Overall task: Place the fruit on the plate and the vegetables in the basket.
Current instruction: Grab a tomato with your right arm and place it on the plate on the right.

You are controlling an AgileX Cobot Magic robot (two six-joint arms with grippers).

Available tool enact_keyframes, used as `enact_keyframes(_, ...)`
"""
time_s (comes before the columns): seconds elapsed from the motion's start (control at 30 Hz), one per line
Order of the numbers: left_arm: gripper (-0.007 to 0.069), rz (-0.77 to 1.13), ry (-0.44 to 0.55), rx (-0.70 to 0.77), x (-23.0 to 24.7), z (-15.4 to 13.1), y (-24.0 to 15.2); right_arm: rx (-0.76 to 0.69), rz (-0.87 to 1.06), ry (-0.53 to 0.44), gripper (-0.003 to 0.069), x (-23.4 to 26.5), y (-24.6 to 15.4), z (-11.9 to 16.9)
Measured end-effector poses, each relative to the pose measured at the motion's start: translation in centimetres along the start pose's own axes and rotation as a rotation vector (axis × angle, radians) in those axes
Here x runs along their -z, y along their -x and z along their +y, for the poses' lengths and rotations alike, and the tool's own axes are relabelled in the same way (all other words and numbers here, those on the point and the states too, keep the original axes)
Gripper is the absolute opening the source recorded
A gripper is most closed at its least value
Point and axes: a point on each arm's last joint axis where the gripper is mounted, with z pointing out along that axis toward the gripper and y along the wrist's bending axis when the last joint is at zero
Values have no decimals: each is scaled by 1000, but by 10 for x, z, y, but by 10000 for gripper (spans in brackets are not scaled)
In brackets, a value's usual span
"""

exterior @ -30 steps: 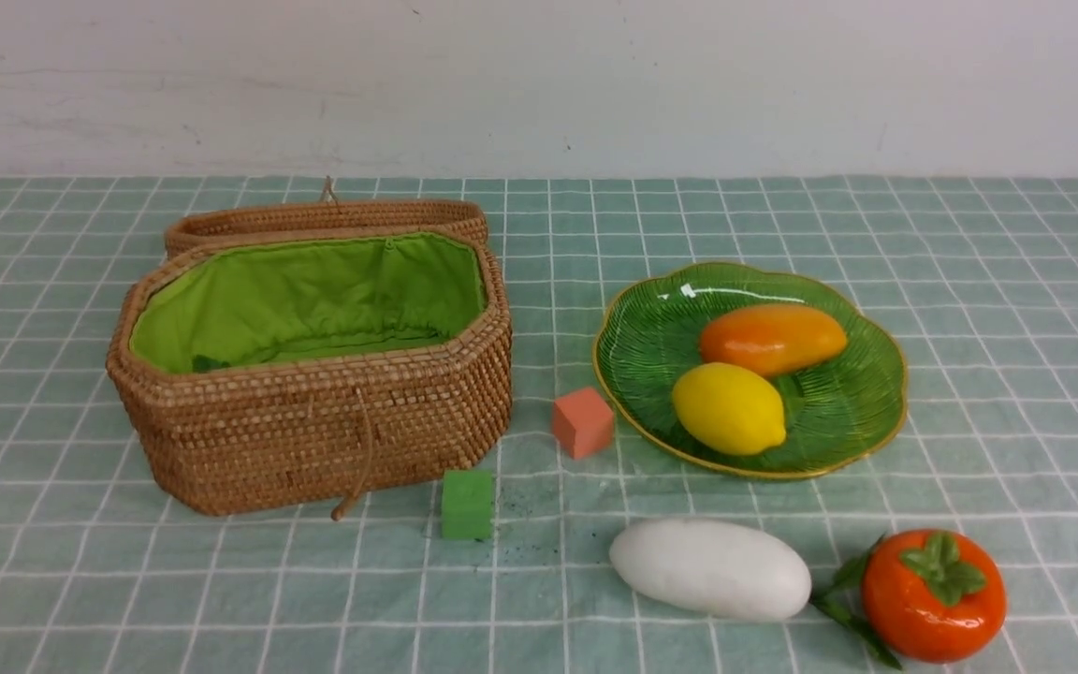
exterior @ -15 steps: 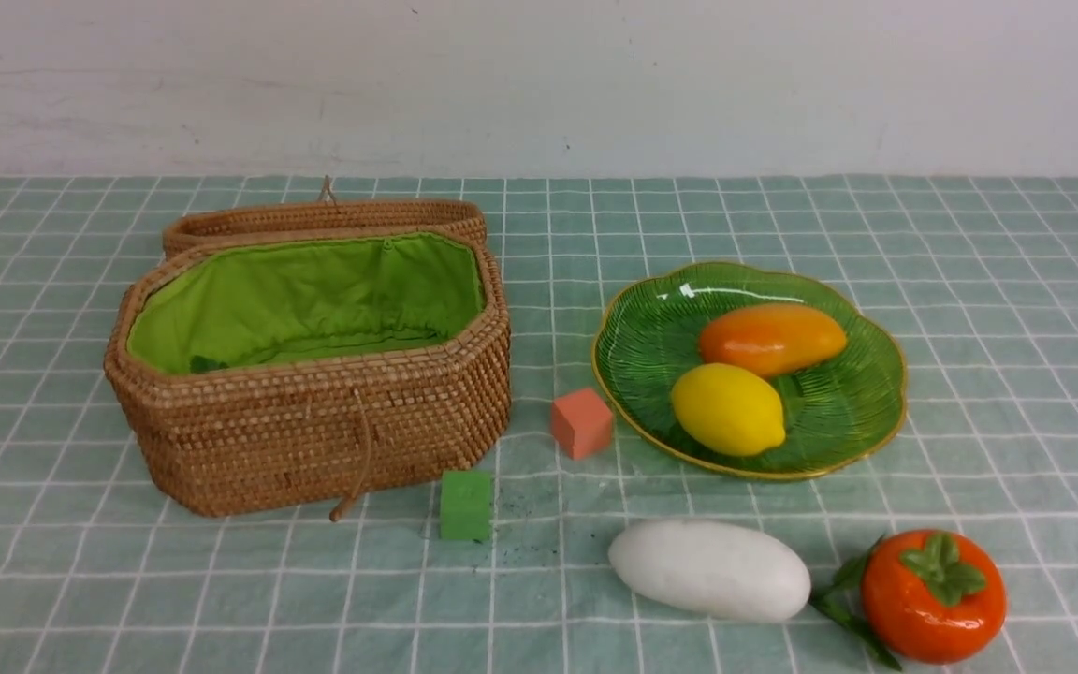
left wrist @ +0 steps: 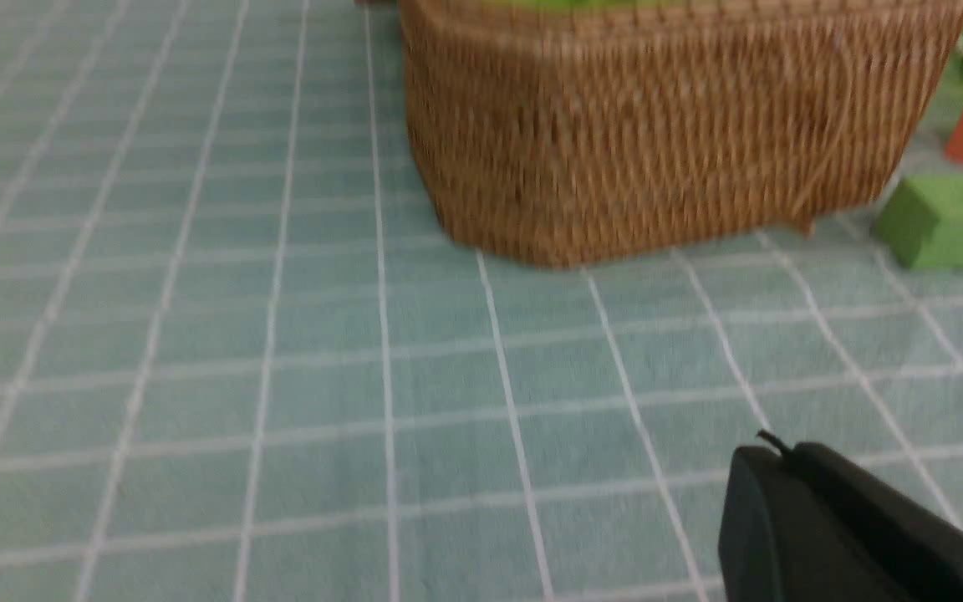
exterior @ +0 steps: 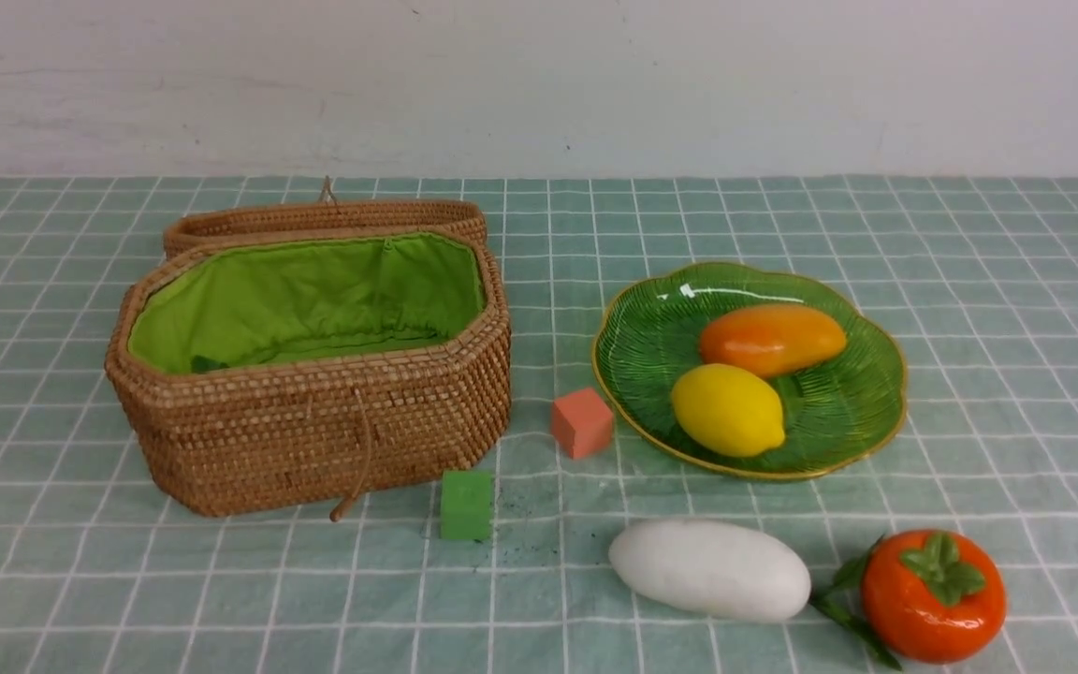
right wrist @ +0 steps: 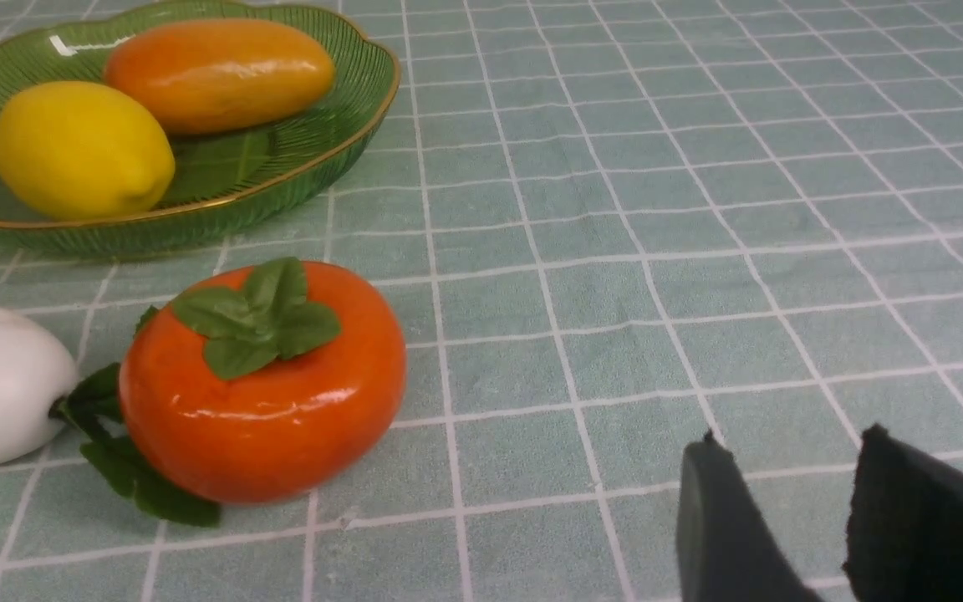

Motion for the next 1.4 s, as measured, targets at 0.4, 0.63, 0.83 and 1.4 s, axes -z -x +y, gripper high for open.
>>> enact_keyframes(0.4,-6,38,-20,31,-8,-1,-18,0,0,0,242,0,0,0)
enact_keyframes(0.63,-2,32,-18,28,-8,-1,-18,0,0,0,242,0,0,0)
enact_keyframes(0.83,4,31,-17,30,-8,-1,-17,0,0,0,242,0,0,0)
enact_keyframes(1.4,15,31,-17,30,-8,-1,-17,0,0,0,242,0,0,0)
